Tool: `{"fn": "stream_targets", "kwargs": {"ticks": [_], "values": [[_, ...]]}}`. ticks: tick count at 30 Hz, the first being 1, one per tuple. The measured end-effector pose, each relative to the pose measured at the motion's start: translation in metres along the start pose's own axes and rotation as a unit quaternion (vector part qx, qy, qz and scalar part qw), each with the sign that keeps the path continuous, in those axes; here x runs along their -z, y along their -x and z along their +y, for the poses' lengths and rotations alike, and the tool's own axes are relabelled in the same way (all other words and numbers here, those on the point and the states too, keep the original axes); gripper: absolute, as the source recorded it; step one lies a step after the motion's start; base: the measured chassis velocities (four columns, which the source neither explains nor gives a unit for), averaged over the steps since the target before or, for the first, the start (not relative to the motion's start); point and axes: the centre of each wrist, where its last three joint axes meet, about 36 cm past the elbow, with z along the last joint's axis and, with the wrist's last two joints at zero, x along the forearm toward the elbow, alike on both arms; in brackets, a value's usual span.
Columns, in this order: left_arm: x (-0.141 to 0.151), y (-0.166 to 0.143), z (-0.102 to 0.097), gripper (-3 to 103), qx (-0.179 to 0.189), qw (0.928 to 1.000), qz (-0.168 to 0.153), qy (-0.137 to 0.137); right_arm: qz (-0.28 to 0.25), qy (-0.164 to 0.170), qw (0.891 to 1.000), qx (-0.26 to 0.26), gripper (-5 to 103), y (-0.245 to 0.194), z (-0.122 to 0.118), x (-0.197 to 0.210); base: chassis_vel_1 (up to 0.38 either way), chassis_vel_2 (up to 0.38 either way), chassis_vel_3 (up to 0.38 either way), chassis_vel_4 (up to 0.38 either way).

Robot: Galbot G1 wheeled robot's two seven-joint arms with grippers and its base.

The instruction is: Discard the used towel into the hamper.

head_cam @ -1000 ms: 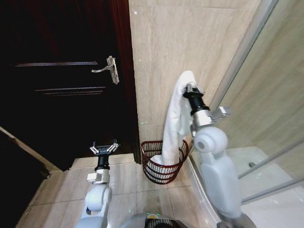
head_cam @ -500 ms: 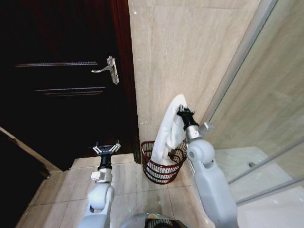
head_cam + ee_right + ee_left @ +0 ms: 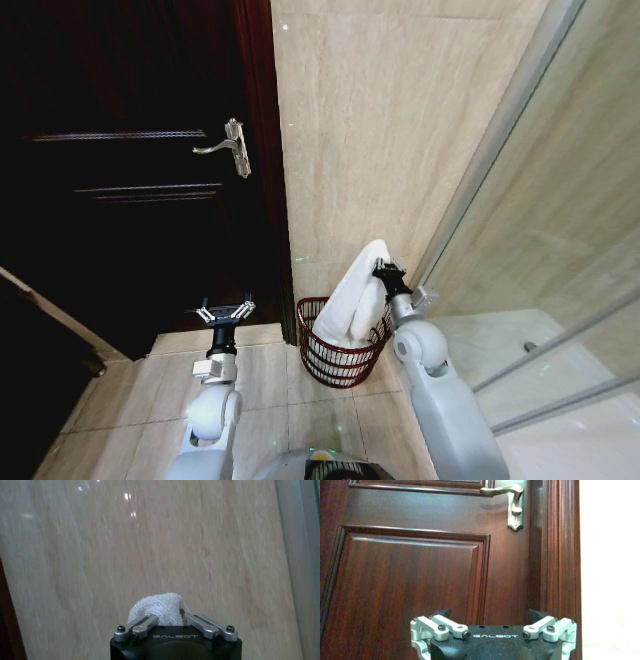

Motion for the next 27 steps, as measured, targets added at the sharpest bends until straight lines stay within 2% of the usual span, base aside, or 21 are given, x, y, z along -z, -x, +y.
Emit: {"fn": "stream_targets", "kwargs": {"ticks": [5,9,10,12,16,17,19,21,22,23,25,26,27], "values": [[0.002,0.0,-0.001,100,0.001,1.0,-0.003,-0.002,0.002,0.002,1.0,-0.004,4,-0.007,0.009,-0.004,0.0,0.0,0.0,0.0],[0.002,-0.001,-0.001,100,0.001,1.0,-0.002,-0.002,0.001,-0.01,1.0,-0.013,4,-0.01,0.014,0.0,0.0,0.0,0.0,0.0],[0.002,-0.001,-0.001,100,0.002,1.0,-0.001,-0.002,0.004,-0.016,1.0,-0.012,8,-0.013,0.012,-0.001,0.0,0.0,0.0,0.0],[0.002,-0.001,-0.001,100,0.003,1.0,-0.001,-0.002,0.006,-0.022,1.0,-0.01,8,-0.016,0.009,-0.002,0.0,0.0,0.0,0.0],[0.004,-0.001,-0.001,100,0.006,1.0,0.003,-0.002,0.032,-0.041,0.999,-0.009,30,-0.026,0.0,-0.002,0.0,0.0,0.0,0.0],[0.004,-0.001,-0.001,100,0.006,1.0,0.003,-0.002,0.032,-0.041,0.999,-0.009,30,-0.026,0.0,-0.002,0.0,0.0,0.0,0.0],[0.005,0.0,0.0,100,0.005,1.0,0.004,0.0,0.059,-0.047,0.997,-0.011,41,-0.029,0.0,0.006,0.0,0.0,0.0,0.0],[0.006,0.001,0.001,100,0.005,1.0,0.005,0.0,0.072,-0.05,0.996,-0.014,41,-0.031,0.0,0.012,0.0,0.0,0.0,0.0],[0.007,0.001,0.001,100,0.004,1.0,0.006,0.0,0.084,-0.053,0.995,-0.018,52,-0.032,-0.001,0.019,0.0,0.0,0.0,0.0],[0.007,0.0,0.001,100,0.003,1.0,0.007,-0.001,0.088,-0.054,0.994,-0.023,52,-0.032,-0.002,0.024,0.0,0.0,0.0,0.0],[0.008,0.0,0.002,100,0.002,1.0,0.007,-0.001,0.085,-0.053,0.994,-0.034,63,-0.024,-0.007,0.035,0.0,0.0,0.0,0.0],[0.008,0.0,0.002,100,0.002,1.0,0.007,-0.001,0.085,-0.053,0.994,-0.034,63,-0.024,-0.007,0.035,0.0,0.0,0.0,0.0],[0.008,0.0,0.003,100,0.001,1.0,0.008,-0.001,0.085,-0.053,0.994,-0.035,68,-0.016,-0.011,0.043,0.0,0.0,0.0,0.0]]}}
